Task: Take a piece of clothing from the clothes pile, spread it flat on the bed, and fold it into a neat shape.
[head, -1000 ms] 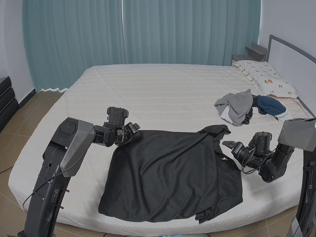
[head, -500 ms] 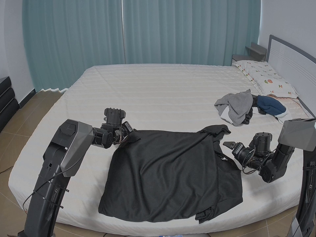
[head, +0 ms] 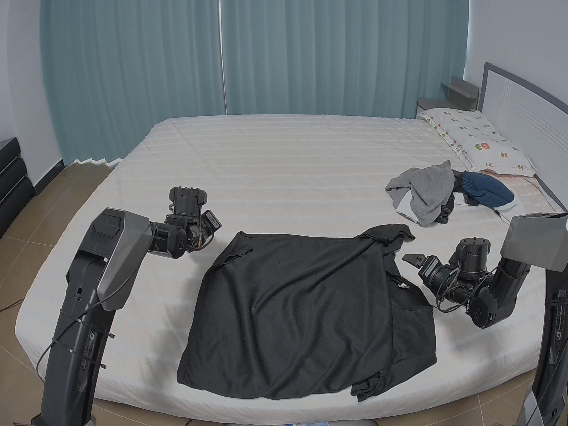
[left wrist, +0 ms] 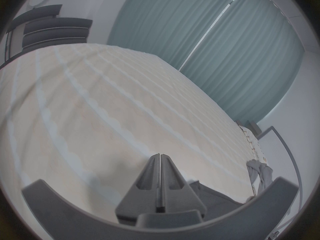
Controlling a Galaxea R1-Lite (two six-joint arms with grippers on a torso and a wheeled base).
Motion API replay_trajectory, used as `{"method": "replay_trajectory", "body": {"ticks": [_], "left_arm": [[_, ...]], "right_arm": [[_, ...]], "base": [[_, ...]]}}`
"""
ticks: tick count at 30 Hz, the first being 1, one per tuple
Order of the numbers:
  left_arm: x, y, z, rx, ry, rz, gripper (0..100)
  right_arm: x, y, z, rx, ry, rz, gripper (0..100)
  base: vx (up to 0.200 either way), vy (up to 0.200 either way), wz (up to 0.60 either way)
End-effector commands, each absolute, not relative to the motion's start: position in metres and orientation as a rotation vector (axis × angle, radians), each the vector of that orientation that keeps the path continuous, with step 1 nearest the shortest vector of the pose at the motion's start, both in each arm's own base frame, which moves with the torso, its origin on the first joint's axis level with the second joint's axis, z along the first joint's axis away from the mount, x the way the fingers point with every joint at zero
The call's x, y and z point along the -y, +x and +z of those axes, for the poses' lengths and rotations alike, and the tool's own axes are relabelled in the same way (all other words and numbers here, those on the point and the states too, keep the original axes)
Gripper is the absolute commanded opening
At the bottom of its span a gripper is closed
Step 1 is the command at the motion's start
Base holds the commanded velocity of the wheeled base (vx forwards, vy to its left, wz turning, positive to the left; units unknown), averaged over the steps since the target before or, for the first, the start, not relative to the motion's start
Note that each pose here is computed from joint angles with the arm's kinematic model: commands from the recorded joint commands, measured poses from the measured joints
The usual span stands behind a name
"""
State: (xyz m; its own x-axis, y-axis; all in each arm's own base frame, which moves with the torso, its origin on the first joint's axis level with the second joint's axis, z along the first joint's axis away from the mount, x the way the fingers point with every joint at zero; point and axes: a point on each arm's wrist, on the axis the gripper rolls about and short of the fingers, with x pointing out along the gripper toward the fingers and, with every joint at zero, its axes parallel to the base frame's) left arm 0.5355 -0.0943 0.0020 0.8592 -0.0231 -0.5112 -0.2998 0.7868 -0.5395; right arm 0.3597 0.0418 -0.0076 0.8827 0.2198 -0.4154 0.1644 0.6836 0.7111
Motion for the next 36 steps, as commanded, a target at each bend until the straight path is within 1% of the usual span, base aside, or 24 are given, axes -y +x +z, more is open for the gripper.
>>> {"method": "replay_trajectory", "body": {"ticks": [1,10,16,17,23,36], "left_arm": [[0.113,0.532,0.004,-0.538,-0.653,0.124,100],[0.156,0.519,-0.002,-0.608,-0.63,0.023,100],[0.166,0.516,-0.007,-0.623,-0.608,0.004,100],[0.166,0.516,-0.011,-0.63,-0.604,0.008,0],[0.162,0.517,-0.02,-0.64,-0.58,0.023,0],[0.141,0.524,-0.004,-0.582,-0.592,0.073,0]], "right_arm": [[-0.043,0.359,-0.008,-0.506,0.826,0.034,100],[-0.043,0.359,-0.008,-0.504,0.823,0.036,100],[-0.044,0.359,-0.006,-0.503,0.822,0.04,100],[-0.045,0.359,-0.006,-0.502,0.822,0.042,100],[-0.046,0.358,-0.005,-0.5,0.821,0.046,100],[-0.046,0.359,-0.002,-0.493,0.821,0.048,100]], "base": [[0.0,0.0,0.0],[0.0,0.0,0.0],[0.0,0.0,0.0],[0.0,0.0,0.0],[0.0,0.0,0.0],[0.0,0.0,0.0]]}}
